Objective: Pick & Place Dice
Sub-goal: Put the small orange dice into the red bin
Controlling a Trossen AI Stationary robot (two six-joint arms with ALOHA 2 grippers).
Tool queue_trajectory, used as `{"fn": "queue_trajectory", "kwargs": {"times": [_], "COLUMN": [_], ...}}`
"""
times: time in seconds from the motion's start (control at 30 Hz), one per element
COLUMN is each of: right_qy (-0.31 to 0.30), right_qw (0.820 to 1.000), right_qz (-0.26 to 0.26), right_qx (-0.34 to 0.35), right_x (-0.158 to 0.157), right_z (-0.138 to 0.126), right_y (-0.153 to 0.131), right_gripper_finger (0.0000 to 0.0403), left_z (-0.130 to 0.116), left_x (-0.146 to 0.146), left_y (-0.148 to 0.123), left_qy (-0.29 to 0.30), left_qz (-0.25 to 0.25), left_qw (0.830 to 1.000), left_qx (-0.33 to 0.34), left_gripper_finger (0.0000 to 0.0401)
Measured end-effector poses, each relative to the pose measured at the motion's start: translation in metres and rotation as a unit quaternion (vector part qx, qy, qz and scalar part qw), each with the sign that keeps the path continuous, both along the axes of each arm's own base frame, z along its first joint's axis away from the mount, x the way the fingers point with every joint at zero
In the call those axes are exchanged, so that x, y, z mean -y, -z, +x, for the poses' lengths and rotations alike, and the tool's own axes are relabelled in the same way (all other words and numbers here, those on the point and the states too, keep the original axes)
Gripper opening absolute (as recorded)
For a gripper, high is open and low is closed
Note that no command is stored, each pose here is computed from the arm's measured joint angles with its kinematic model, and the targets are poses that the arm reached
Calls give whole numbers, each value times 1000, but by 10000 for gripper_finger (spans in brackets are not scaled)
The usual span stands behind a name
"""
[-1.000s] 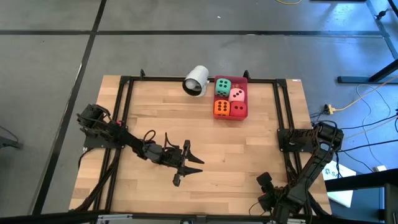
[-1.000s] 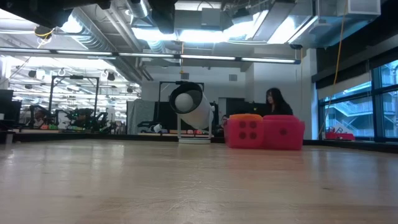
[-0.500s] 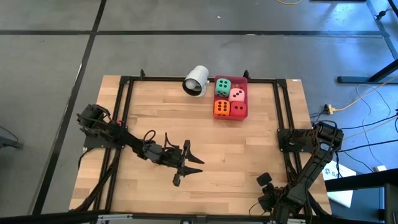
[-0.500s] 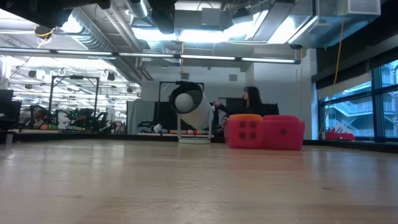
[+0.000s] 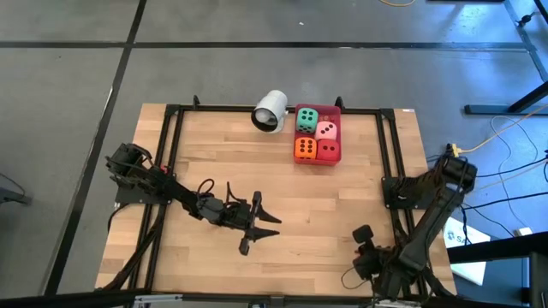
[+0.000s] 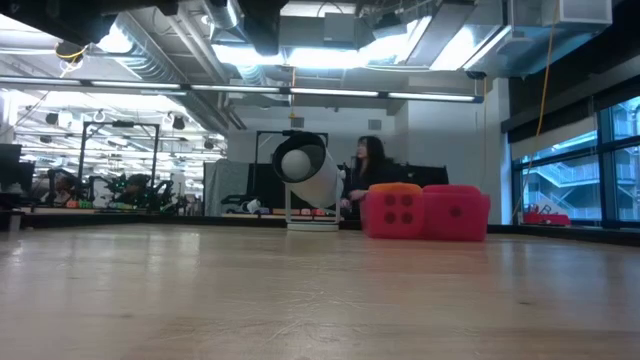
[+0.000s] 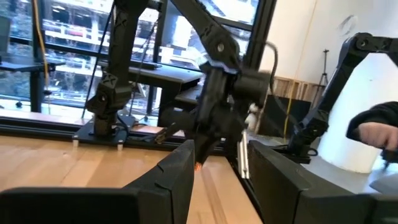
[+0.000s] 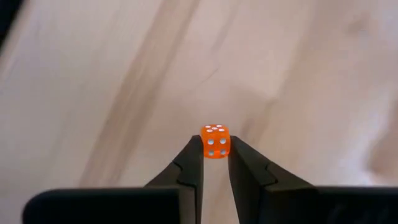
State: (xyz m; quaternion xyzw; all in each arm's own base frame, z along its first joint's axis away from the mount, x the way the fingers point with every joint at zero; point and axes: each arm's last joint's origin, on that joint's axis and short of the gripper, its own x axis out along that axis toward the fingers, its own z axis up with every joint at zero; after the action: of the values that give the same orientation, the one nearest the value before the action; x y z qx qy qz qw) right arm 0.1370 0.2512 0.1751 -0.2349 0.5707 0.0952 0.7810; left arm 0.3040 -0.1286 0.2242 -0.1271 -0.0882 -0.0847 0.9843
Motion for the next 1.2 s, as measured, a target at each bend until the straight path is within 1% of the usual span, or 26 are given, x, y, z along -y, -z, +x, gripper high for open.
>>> {"fn": "queue_trajectory", "kwargs": {"times": [0.13, 0.23, 0.4, 0.53, 0.77, 0.93, 1.2], "right_qy": [8, 10, 25, 33, 21, 12, 12], "right_qw": [998, 992, 978, 966, 953, 942, 920], "right_qz": [2, -5, -49, -83, -88, -82, -73], "right_qx": [70, 123, 203, 242, 289, 326, 385], "right_x": [13, 25, 50, 65, 77, 79, 80], "right_z": [8, 14, 32, 50, 84, 98, 118], "right_y": [-24, -42, -65, -74, -84, -91, -102], "right_gripper_finger": [53, 52, 52, 52, 52, 52, 52], "left_z": [0, 1, 3, 8, 16, 18, 19], "left_x": [0, -2, -10, -23, -42, -47, -52], "left_y": [1, 3, 4, 5, 11, 11, 10], "left_qy": [-9, -32, -94, -106, -68, -44, 25], "left_qz": [0, 0, -11, -44, -100, -140, -209], "left_qw": [1000, 999, 995, 993, 991, 987, 974], "left_qx": [-5, -15, -25, -28, -64, -68, -77], "left_gripper_finger": [143, 143, 143, 143, 143, 143, 143]}}
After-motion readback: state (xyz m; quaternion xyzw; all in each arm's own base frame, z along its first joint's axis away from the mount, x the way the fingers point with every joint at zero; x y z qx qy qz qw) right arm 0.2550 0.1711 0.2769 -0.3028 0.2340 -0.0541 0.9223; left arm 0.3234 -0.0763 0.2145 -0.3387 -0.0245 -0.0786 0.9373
